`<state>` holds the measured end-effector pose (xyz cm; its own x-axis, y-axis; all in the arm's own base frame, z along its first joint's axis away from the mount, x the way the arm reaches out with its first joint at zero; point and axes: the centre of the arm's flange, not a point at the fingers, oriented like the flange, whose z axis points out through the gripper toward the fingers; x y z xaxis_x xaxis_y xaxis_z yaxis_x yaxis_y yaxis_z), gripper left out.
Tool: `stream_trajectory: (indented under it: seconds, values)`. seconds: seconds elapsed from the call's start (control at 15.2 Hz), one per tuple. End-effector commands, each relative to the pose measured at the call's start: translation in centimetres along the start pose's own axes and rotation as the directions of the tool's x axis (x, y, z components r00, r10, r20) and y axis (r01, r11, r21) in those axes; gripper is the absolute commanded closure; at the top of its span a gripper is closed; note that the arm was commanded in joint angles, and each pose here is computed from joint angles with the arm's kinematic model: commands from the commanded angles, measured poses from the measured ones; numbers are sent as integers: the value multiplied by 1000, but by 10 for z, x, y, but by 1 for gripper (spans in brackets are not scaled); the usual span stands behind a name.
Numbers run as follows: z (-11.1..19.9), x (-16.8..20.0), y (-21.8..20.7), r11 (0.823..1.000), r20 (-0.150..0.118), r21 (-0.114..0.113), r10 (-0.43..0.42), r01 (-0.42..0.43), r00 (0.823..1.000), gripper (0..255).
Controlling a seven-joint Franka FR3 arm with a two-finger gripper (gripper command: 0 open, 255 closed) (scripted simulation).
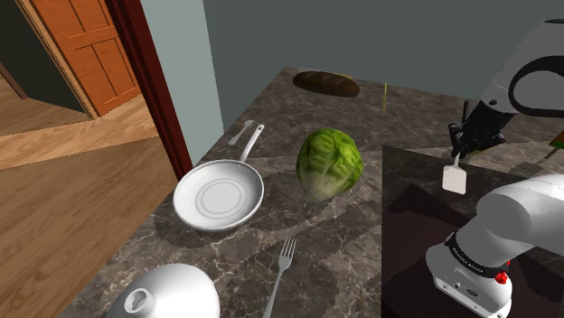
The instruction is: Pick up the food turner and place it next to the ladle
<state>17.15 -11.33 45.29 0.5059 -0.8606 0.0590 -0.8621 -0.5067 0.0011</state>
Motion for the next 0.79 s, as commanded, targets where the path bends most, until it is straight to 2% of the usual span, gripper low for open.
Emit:
stream_trajectory:
  seconds: [0.0, 0.73]
  values:
    - [0, 23, 15, 1000, -1, -2, -1, 1, 1000, 255]
    - [7, 131, 112, 1000, -1, -2, -1, 1, 1000, 255]
